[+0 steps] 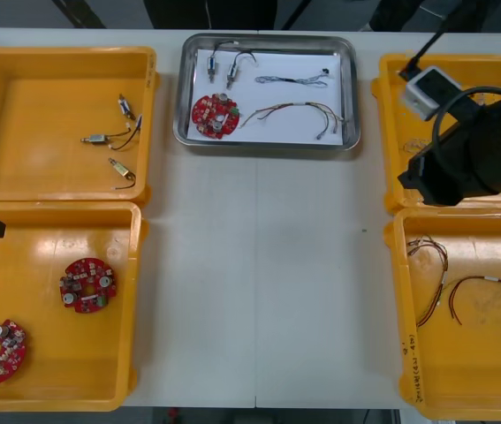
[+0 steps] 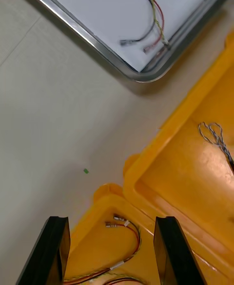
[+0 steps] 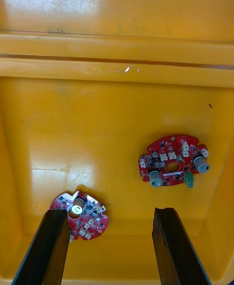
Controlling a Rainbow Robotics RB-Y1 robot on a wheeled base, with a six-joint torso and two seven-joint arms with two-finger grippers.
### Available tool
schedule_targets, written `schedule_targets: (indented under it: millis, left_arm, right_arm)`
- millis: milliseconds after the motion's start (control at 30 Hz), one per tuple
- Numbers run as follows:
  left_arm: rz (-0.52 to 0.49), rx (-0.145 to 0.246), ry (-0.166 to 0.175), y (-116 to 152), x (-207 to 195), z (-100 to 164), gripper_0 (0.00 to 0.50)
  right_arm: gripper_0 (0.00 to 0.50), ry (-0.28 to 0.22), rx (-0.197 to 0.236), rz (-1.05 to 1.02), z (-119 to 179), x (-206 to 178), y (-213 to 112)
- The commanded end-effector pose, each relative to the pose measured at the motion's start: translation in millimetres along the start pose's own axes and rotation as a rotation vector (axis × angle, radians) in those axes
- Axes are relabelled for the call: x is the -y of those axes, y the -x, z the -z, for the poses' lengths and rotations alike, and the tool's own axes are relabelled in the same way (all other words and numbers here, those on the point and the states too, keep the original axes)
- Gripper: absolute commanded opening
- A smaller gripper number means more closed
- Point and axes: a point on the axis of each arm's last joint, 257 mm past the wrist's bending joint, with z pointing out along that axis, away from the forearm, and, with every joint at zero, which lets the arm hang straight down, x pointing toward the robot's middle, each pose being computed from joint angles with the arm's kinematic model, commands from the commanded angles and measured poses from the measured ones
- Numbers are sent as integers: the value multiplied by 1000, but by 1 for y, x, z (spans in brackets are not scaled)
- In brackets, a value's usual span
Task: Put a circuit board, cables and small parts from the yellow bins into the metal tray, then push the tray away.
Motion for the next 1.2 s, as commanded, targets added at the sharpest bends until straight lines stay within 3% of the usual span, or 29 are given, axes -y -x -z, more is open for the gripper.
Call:
schedule_targets:
  millis: [33, 133, 233, 633, 867, 1033, 1200]
  left_arm:
    - [-77, 22, 6, 0, -3, 5, 500]
    - [-77, 22, 6, 0, -3, 5, 500]
    - [-77, 22, 6, 0, -3, 5, 500]
    - [-77, 22, 6, 0, -3, 5, 500]
    - [-77, 22, 6, 0, -3, 5, 500]
    - [-77, 22, 6, 0, -3, 5, 500]
    - [-77, 22, 6, 0, -3, 5, 500]
  right_arm:
    - [500, -69, 12, -136, 22, 38, -28]
    - [500, -85, 5, -176, 26, 48, -40]
    - [500, -127, -25, -265, 34, 71, -71]
    - [500, -214, -123, -439, 50, 105, -150]
    - [500, -197, -196, -526, 43, 105, -186]
    - [500, -204, -224, -570, 43, 105, -202]
    - [500, -173, -254, -658, 35, 103, -221]
